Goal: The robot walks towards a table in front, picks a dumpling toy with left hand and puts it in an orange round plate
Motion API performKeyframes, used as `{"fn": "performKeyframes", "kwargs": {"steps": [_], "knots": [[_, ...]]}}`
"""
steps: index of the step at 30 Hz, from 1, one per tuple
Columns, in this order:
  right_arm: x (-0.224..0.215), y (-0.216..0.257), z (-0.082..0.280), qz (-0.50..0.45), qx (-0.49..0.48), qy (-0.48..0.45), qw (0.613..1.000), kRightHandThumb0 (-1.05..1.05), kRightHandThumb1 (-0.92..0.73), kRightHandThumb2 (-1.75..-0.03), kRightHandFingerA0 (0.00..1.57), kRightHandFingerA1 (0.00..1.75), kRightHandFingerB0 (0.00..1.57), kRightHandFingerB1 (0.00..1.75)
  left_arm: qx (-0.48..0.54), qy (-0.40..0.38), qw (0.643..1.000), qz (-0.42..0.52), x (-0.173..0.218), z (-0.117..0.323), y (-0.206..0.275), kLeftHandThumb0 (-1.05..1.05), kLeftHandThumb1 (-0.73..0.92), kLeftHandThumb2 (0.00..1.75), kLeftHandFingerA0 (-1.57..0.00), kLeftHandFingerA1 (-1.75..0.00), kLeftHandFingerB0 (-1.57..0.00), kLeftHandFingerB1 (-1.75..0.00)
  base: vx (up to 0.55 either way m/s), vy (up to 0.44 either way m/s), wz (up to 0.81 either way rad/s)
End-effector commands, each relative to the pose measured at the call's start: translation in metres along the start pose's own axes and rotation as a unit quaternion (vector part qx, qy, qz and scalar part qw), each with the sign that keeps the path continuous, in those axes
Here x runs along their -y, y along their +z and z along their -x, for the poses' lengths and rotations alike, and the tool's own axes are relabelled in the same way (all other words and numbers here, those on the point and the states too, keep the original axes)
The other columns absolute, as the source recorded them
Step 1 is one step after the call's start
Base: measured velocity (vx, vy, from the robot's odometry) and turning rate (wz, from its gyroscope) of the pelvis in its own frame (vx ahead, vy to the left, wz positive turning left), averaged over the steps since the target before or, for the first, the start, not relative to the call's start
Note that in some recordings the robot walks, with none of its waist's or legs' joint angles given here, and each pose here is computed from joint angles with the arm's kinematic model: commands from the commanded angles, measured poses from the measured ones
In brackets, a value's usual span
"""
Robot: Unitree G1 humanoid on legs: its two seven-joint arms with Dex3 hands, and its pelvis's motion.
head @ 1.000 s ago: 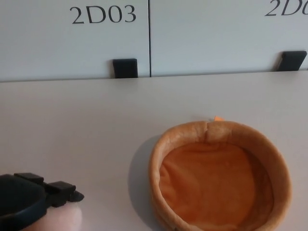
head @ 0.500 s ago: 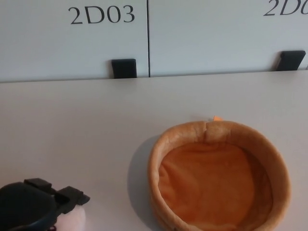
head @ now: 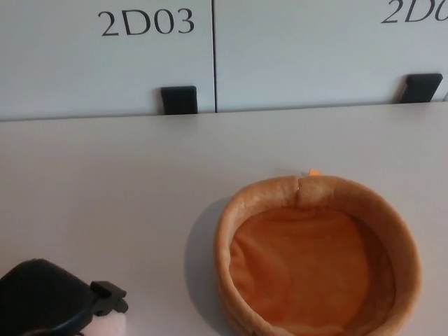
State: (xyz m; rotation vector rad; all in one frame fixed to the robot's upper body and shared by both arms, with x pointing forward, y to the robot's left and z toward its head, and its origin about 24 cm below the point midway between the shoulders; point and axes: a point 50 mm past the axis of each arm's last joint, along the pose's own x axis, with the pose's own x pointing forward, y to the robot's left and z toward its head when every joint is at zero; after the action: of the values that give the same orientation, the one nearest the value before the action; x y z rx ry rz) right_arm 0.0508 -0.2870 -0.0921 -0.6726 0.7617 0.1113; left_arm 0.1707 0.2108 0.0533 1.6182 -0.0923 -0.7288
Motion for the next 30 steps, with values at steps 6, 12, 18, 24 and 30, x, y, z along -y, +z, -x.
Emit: {"fn": "performKeyframes", "kwargs": {"steps": [6,12,18,24,30], "knots": [[0.002,0.001,0.000,0.003,-0.004,-0.001,1.000,-0.10,-0.45,-0.91,0.60,0.68,0.16,0.50,0.057,0.114,0.992,0.004,-0.008,0.006,0.010,-0.28,0.79,0.65,-1.42,-0.79,-1.15,-0.54,0.00,0.000,0.00],[0.002,0.001,-0.004,0.008,-0.014,-0.001,1.000,-0.15,-0.63,-0.58,0.66,0.48,0.28,0.35,0.079,0.203,0.976,0.024,-0.035,0.009,0.016,-0.26,0.79,0.64,-1.47,-0.81,-1.20,-0.56,0.00,0.000,0.00],[0.002,-0.001,-0.004,0.013,-0.024,0.004,1.000,-0.18,-0.66,-0.59,0.65,0.48,0.27,0.34,0.104,0.313,0.942,0.061,-0.100,0.023,0.018,-0.22,0.74,0.62,-1.57,-0.80,-1.25,-0.57,0.00,0.000,0.00],[-0.001,0.001,-0.007,0.007,-0.017,0.007,1.000,-0.26,-0.65,-0.62,0.66,0.50,0.27,0.38,0.122,0.389,0.911,0.064,-0.147,0.038,0.017,-0.17,0.88,0.66,-1.57,-0.92,-1.40,-0.68,0.00,0.000,0.00],[-0.002,-0.002,-0.005,0.001,-0.021,0.005,1.000,-0.20,-0.65,-0.59,0.63,0.47,0.28,0.37,0.166,0.422,0.889,0.063,-0.172,0.031,0.029,-0.09,0.57,0.99,-1.44,-1.24,-1.27,-1.09,0.00,0.000,0.00]]}}
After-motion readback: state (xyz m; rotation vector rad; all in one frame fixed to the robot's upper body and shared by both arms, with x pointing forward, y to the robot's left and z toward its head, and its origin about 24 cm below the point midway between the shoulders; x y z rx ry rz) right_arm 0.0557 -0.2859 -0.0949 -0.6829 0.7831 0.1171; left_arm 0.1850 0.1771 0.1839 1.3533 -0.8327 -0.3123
